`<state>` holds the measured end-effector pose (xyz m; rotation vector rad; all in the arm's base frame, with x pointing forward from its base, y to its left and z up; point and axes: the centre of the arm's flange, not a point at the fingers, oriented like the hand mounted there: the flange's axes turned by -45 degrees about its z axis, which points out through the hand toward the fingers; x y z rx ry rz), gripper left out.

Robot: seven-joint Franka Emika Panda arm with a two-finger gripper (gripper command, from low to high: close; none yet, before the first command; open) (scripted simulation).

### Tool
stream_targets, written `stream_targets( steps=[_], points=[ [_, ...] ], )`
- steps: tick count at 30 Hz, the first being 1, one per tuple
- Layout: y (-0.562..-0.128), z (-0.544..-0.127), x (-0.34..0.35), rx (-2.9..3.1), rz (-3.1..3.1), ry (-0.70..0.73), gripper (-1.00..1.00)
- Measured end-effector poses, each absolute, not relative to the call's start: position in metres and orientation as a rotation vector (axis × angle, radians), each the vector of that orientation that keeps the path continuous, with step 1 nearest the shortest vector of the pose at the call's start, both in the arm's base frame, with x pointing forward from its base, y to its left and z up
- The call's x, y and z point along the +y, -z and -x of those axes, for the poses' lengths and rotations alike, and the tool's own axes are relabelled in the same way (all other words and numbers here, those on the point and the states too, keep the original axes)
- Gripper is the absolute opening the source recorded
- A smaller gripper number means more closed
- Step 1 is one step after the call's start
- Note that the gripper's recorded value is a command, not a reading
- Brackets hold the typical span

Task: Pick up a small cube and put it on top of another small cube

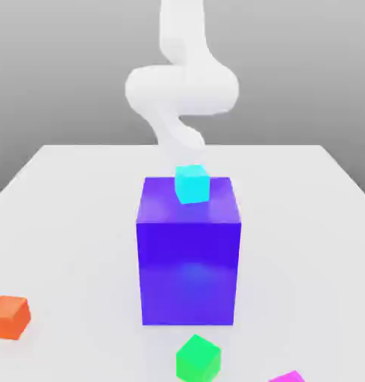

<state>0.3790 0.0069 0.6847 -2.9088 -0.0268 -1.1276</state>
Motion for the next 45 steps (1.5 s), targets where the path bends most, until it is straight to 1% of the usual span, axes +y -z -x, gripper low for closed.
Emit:
stream_targets(
  steps=[4,8,12,16,23,30,34,35,40,41,43,45],
  points=[
    [-0.636,-0.429,0.022,-0.104,2.939,0.974,0.0],
    [-0.582,-0.47,0.04,-0.177,2.966,0.827,0.0],
    [-0.523,-0.503,0.061,-0.25,2.991,0.682,0.0],
    [-0.458,-0.528,0.083,-0.323,3.013,0.538,0.0],
    [-0.337,-0.548,0.122,-0.457,3.047,0.287,0.0],
    [-0.212,-0.541,0.15,-0.587,3.078,0.038,0.0],
    [-0.148,-0.539,0.154,-0.608,3.082,0.003,0.0],
    [-0.135,-0.538,0.154,-0.609,3.082,0.001,-1.0],
    [-0.135,-0.538,0.154,-0.609,3.082,0.001,-1.0],
    [-0.129,-0.538,0.154,-0.609,3.082,0.0,-1.0],
    [-0.143,-0.538,0.154,-0.61,3.082,0.0,-1.0],
    [-0.169,-0.538,0.154,-0.61,3.082,0.0,-1.0]
  ],
)
